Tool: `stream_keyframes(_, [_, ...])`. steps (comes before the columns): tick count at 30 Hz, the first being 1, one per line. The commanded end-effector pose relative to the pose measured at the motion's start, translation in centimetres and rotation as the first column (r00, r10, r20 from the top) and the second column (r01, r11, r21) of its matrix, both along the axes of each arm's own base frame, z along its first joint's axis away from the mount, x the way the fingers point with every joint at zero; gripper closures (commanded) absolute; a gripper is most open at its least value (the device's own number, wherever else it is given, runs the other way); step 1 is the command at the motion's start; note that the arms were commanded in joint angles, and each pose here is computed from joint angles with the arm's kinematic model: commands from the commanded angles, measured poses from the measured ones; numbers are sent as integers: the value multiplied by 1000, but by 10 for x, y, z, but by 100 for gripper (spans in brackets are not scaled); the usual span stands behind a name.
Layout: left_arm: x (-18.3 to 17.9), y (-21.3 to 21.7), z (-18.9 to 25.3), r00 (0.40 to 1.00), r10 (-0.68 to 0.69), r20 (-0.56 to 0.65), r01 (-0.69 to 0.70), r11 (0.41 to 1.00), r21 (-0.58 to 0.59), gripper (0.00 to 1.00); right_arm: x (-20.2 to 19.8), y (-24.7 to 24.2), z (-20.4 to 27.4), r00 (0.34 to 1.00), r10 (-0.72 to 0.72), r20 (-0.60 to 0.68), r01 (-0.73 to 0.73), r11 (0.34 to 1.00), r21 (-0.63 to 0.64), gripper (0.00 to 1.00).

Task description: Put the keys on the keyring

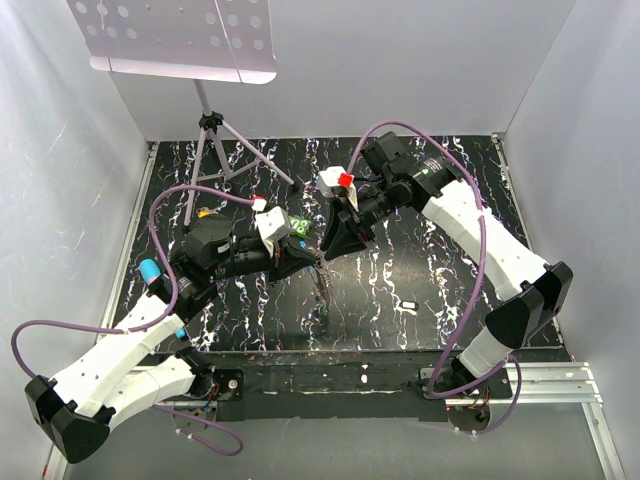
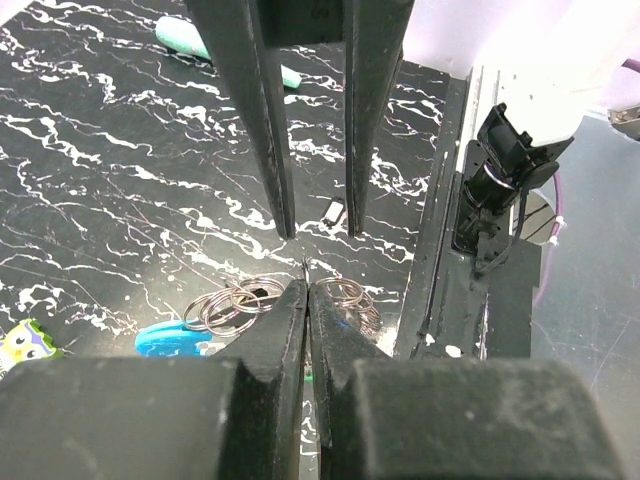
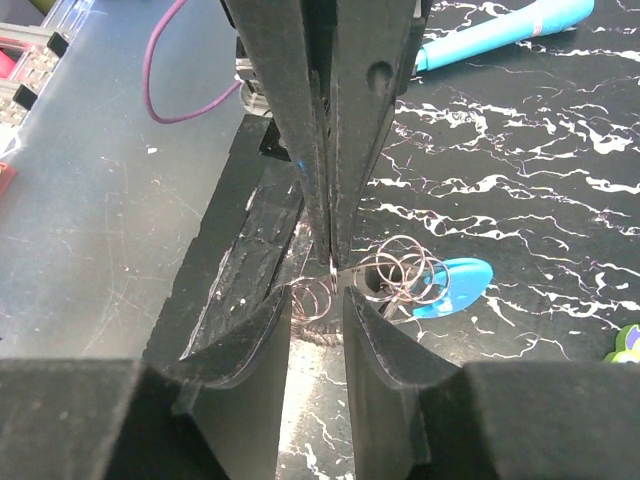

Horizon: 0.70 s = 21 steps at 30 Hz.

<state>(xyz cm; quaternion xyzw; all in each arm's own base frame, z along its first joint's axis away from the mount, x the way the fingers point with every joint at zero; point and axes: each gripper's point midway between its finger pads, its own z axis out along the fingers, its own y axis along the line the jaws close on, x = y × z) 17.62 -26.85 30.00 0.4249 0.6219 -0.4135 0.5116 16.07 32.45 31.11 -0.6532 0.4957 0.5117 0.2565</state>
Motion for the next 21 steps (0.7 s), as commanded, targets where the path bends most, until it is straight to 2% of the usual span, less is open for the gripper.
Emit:
stream_keyframes(1, [-2, 4, 10, 1000, 8, 25, -7, 1000, -22, 100, -10, -5, 23, 997, 26, 72, -30, 998, 52, 64])
stream_keyframes(15, [-4, 2, 13, 1000, -2, 16, 3, 999, -52, 100, -5, 7, 11, 999, 34, 10, -35, 999, 37, 64])
stream_keyframes(21, [-4, 2, 14, 1000, 0, 18, 1, 998, -58, 100, -12, 9, -3, 999, 49, 2, -49, 999, 13, 70])
